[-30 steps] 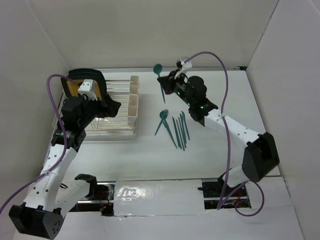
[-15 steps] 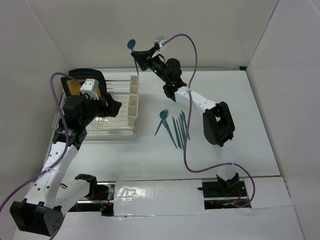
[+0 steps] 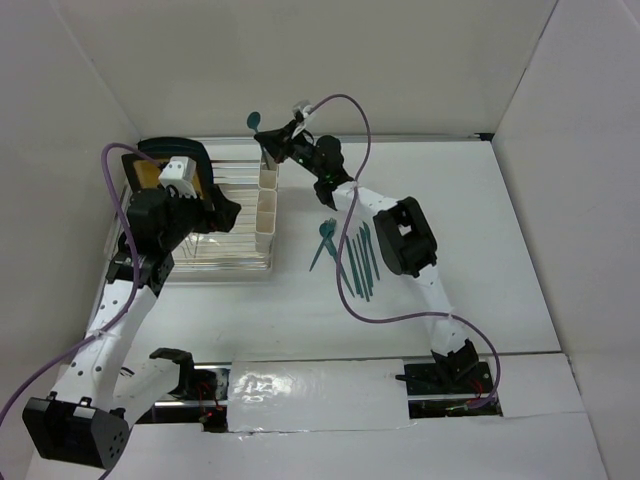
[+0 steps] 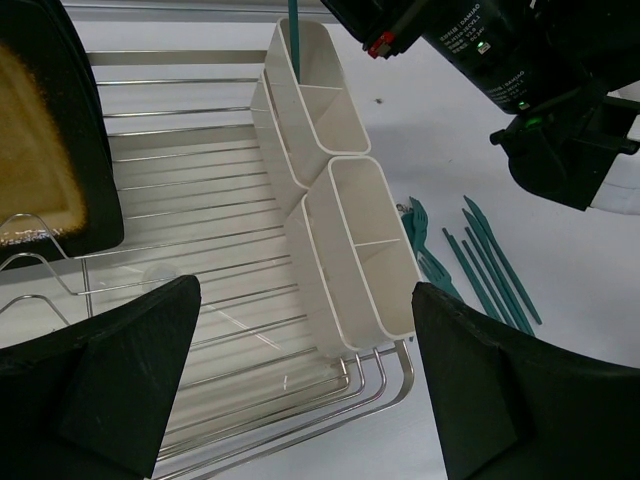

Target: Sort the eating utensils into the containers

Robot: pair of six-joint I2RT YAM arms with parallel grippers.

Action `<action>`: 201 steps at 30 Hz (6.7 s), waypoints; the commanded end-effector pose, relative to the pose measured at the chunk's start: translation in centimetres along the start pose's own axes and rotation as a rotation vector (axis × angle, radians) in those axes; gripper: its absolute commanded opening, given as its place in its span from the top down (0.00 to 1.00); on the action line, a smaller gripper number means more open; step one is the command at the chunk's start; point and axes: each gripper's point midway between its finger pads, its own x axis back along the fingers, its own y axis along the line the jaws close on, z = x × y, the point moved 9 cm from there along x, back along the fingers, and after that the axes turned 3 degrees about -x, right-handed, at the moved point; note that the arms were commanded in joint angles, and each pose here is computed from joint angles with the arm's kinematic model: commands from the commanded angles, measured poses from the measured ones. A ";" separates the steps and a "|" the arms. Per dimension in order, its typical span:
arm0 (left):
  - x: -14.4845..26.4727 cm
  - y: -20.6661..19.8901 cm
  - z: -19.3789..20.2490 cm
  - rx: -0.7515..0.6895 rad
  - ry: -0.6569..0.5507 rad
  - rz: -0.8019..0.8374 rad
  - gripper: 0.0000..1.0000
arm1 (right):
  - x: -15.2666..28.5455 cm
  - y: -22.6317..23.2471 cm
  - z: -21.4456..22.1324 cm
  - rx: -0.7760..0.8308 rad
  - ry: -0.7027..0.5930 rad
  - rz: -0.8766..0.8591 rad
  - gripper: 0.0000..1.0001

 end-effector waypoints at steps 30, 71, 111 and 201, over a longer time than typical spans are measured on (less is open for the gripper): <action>0.1 0.0 -0.8 -0.025 -0.044 0.007 0.00 | 19.7 9.7 -7.3 -0.027 0.429 0.551 0.18; -0.1 0.1 -0.6 -0.012 -0.045 -0.003 0.00 | 22.1 8.4 11.4 -0.316 0.817 1.157 0.57; -1.2 0.7 0.1 -0.033 0.001 -0.022 0.00 | 8.5 9.1 -13.8 0.100 -0.219 0.066 1.00; 0.3 -0.1 -0.7 -0.038 -0.063 0.023 0.00 | 23.9 11.1 -3.3 0.031 0.490 0.573 0.16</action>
